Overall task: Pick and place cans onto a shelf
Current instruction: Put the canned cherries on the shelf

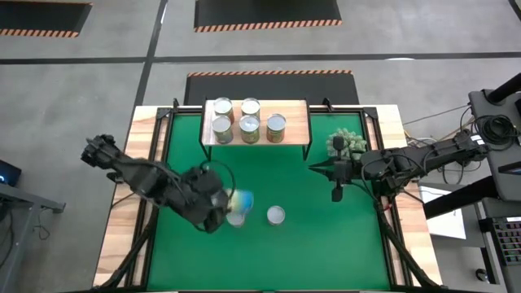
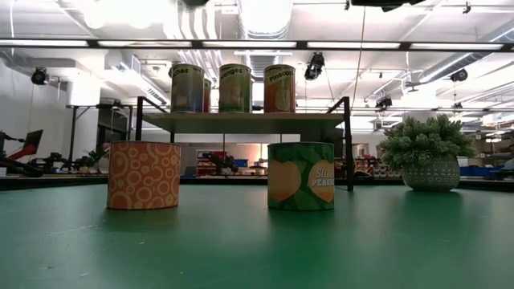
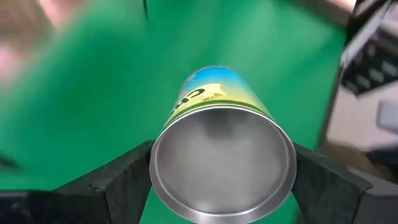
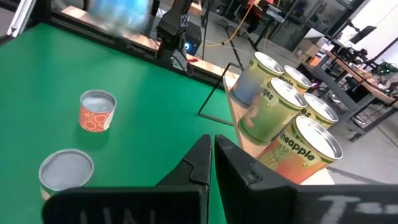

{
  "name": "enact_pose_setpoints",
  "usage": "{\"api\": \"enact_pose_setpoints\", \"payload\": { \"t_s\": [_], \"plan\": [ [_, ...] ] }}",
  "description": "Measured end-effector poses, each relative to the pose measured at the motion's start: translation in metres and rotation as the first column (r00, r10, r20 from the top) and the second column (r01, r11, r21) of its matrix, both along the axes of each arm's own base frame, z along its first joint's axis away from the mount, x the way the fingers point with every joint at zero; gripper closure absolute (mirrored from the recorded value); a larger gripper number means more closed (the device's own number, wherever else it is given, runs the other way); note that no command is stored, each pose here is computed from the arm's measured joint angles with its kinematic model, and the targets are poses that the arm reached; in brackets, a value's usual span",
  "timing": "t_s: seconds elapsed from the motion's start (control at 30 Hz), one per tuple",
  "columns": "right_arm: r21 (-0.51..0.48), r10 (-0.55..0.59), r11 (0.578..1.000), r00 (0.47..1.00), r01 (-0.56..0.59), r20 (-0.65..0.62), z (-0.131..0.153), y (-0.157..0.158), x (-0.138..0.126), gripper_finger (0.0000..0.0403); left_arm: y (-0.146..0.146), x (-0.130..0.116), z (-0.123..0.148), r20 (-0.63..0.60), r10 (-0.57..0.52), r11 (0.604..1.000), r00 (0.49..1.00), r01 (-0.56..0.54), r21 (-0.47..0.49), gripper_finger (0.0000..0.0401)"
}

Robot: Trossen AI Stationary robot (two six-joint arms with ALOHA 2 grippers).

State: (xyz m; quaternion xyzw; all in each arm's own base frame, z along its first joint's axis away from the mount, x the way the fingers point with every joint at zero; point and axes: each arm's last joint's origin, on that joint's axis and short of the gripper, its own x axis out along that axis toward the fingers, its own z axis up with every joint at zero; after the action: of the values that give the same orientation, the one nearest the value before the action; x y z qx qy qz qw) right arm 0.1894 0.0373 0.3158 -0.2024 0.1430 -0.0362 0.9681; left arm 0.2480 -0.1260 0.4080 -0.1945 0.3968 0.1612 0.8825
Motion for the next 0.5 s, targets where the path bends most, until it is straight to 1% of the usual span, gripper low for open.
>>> {"api": "enact_pose_setpoints", "payload": {
  "t_s": [0.1, 0.2, 0.3, 0.4, 0.5],
  "plan": [
    [-0.007, 0.001, 1.0, 1.0, -0.002, -0.006, -0.001, 0.0, 0.0, 0.0394, 0.008, 0.002, 0.033, 0.098, -0.01, 0.989, 0.995, -0.005, 0.149, 0.0092],
    [-0.012, 0.003, 1.0, 1.0, -0.003, -0.006, -0.001, 0.0, 0.0, 0.0394, 0.012, 0.007, 0.057, 0.162, -0.04, 0.959, 0.986, -0.008, 0.284, 0.0092],
    [-0.013, 0.003, 1.0, 1.0, -0.003, -0.007, -0.001, 0.0, 0.0, 0.0394, 0.017, 0.012, 0.071, 0.164, -0.087, 0.916, 0.983, 0.014, 0.402, 0.0092],
    [-0.013, 0.003, 1.0, 1.0, -0.003, -0.006, -0.001, 0.0, 0.0, 0.0394, 0.025, 0.021, 0.078, 0.131, -0.113, 0.855, 0.985, 0.03, 0.518, 0.0092],
    [-0.008, 0.002, 1.0, 1.0, -0.002, -0.007, -0.001, 0.0, 0.0, 0.0394, 0.038, 0.035, 0.082, 0.085, -0.121, 0.804, 0.989, 0.048, 0.593, 0.0092]
  ]
}}
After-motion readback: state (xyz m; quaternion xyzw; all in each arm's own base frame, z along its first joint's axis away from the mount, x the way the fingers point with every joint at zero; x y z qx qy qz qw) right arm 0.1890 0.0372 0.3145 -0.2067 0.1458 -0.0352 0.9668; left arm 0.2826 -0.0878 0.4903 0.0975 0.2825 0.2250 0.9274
